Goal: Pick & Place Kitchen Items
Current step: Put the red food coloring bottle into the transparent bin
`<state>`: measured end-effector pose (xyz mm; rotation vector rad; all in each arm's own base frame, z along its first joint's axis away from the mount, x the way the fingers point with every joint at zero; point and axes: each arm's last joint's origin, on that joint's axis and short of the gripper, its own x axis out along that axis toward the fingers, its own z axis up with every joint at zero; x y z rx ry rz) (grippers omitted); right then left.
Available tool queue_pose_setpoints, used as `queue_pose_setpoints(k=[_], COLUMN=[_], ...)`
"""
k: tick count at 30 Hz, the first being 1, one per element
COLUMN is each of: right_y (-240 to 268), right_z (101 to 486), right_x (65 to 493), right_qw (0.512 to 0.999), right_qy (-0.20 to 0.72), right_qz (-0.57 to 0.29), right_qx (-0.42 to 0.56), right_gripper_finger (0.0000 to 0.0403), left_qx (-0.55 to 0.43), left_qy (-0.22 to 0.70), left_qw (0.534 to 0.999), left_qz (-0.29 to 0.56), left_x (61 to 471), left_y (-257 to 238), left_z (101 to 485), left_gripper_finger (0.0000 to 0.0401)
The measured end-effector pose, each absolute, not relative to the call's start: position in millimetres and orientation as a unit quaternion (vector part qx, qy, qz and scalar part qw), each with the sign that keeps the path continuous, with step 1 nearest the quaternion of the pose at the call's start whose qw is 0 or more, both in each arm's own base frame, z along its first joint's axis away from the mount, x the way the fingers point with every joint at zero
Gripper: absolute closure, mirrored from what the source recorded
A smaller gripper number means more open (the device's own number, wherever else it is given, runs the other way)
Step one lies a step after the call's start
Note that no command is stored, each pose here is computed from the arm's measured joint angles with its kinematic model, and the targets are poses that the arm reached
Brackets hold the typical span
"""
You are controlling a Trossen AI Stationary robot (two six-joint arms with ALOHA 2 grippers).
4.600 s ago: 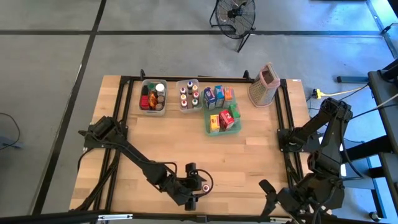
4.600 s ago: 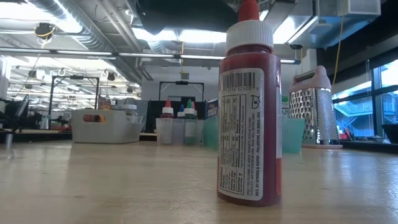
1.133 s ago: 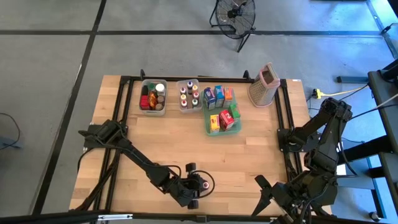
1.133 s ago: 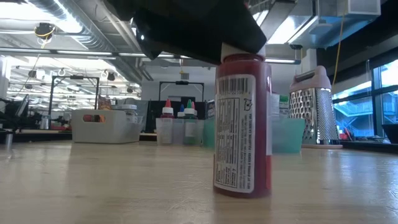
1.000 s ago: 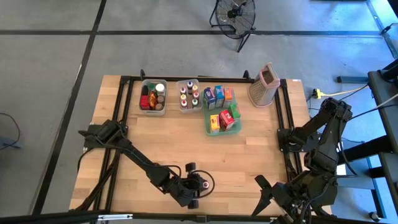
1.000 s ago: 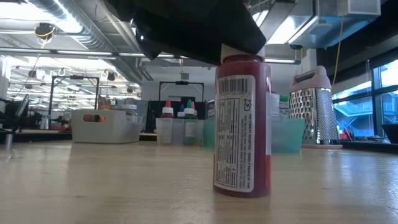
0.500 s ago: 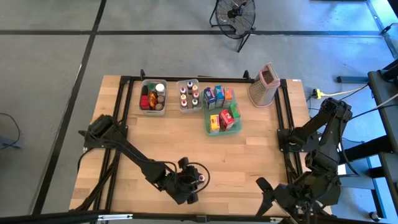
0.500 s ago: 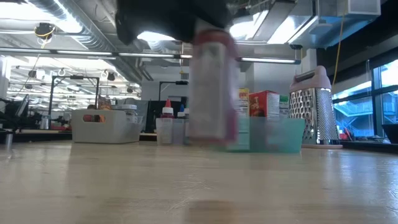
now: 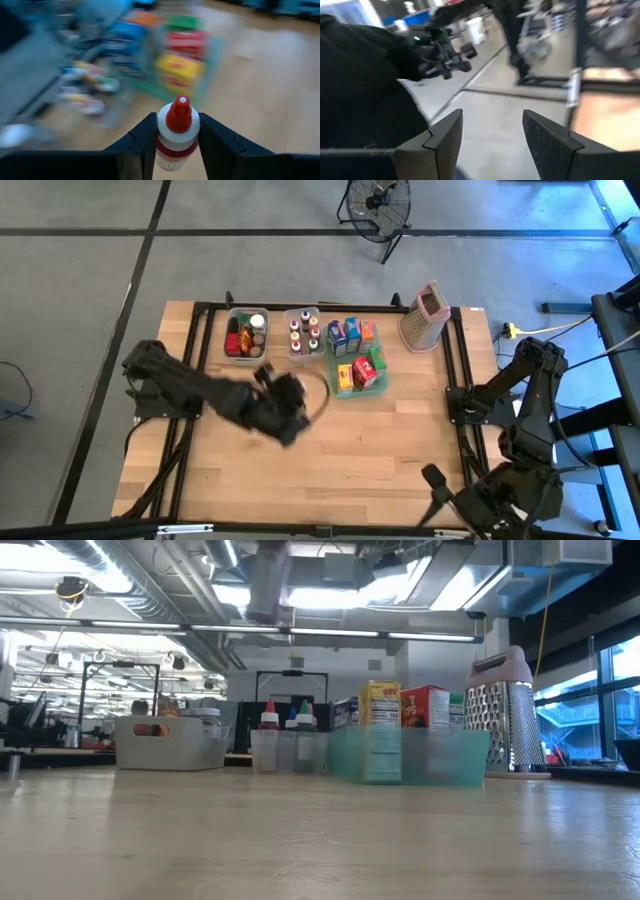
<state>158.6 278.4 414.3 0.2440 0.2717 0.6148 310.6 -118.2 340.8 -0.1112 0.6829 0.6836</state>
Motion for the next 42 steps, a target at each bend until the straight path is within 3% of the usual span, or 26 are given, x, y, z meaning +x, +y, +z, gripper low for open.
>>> queue_pose_setpoints(k=[9,14,18,23,29,35,42], right_y=[249.7,241.1,229.9,220.1,210.3,200.5,186.2], right_z=[429.0,427.0,429.0,429.0,429.1,429.2,429.4], right_x=[167.0,176.6,186.8,197.9,208.0,217.2,230.1], right_qw=[0.961,0.975,0.979,0.982,0.982,0.980,0.980], right_qy=[0.099,0.096,0.091,0.090,0.089,0.086,0.081], right_qz=[0.236,0.179,0.153,0.128,0.096,0.065,0.038], right_qx=[0.102,0.091,0.096,0.106,0.138,0.170,0.179], right_gripper_finger=[0.0192,0.0192,0.0192,0.0192,0.0192,0.0192,0.0192], left_qx=[-0.007,-0.002,-0.018,-0.030,-0.047,-0.056,-0.054], left_qy=[0.347,0.382,0.382,0.342,0.320,0.284,0.245], left_qw=[0.833,0.813,0.829,0.865,0.883,0.903,0.917], left_qz=[0.431,0.439,0.407,0.366,0.341,0.318,0.311], left_x=[264.5,246.7,244.4,249.5,244.6,236.9,237.6], left_y=[-13.1,47.7,94.1,140.6,178.4,194.8,199.5], left_z=[391.6,406.2,404.9,383.3,331.6,283.6,253.1], left_gripper_finger=[0.0287,0.0287,0.0287,0.0287,0.0287,0.0287,0.0287])
